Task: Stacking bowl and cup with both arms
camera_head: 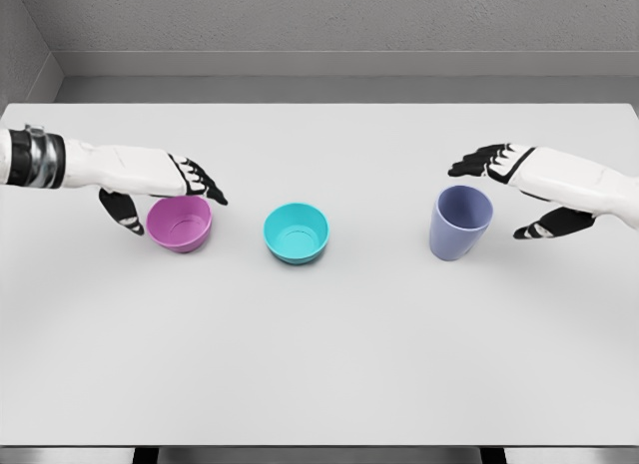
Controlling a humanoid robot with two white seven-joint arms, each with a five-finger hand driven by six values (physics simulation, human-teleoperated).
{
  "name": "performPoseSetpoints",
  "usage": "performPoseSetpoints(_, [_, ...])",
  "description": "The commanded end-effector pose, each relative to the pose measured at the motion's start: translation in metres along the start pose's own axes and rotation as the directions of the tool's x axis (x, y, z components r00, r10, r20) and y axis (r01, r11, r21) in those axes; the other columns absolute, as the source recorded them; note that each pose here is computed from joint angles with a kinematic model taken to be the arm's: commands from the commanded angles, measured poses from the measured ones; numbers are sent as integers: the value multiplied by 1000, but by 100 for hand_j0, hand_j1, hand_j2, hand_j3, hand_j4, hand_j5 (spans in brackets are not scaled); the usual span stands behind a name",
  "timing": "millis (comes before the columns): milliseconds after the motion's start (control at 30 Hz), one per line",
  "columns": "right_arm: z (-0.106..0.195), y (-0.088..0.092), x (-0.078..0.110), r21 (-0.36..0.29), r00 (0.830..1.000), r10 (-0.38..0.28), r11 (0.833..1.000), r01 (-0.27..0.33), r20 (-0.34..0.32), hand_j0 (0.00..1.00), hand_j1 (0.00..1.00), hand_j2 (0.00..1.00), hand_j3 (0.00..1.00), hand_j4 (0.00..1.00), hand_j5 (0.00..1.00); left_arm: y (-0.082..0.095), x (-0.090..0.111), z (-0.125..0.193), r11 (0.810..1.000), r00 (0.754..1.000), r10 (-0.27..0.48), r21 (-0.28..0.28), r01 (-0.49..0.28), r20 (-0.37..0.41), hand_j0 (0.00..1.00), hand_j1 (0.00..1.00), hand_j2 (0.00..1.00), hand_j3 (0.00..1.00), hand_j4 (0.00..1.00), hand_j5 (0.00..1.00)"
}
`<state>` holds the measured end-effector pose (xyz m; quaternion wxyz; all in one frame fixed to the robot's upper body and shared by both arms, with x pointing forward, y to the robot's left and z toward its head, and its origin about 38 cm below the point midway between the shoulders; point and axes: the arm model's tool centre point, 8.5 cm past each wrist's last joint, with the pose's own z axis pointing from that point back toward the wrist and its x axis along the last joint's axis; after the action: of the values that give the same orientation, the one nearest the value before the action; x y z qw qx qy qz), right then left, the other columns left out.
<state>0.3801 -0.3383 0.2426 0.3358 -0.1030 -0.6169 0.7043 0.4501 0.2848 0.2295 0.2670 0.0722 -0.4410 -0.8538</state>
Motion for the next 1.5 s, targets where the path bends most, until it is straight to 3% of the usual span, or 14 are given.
performPoseSetpoints(0, [-1, 3, 1, 42, 1000, -7, 999, 6, 4, 100, 100, 100, 100, 100, 100, -2, 1, -4, 1000, 1000, 6, -6, -6, 8, 100, 100, 100, 100, 100, 100])
performPoseSetpoints(133, [-2, 2, 1, 49, 1000, -2, 999, 1, 6, 100, 100, 100, 100, 100, 100, -5, 2, -5, 1000, 1000, 11, -10, -10, 11, 100, 100, 100, 100, 100, 100])
performPoseSetpoints(200, [-8, 2, 3, 92, 1000, 3, 996, -5, 23, 100, 100, 100, 100, 100, 100, -6, 1, -5, 1000, 1000, 13, -11, -12, 9, 100, 100, 100, 100, 100, 100])
performPoseSetpoints(933, [-21, -5, 8, 75, 998, 12, 997, -16, 56, 100, 100, 100, 100, 100, 100, -22, -11, -20, 998, 998, 53, -37, -54, -16, 100, 100, 100, 100, 100, 100])
performPoseSetpoints(1467, [-33, 4, 9, 85, 997, -9, 996, 3, 71, 100, 100, 100, 100, 100, 100, -26, -13, -24, 997, 998, 63, -45, -64, -19, 100, 100, 100, 100, 100, 100])
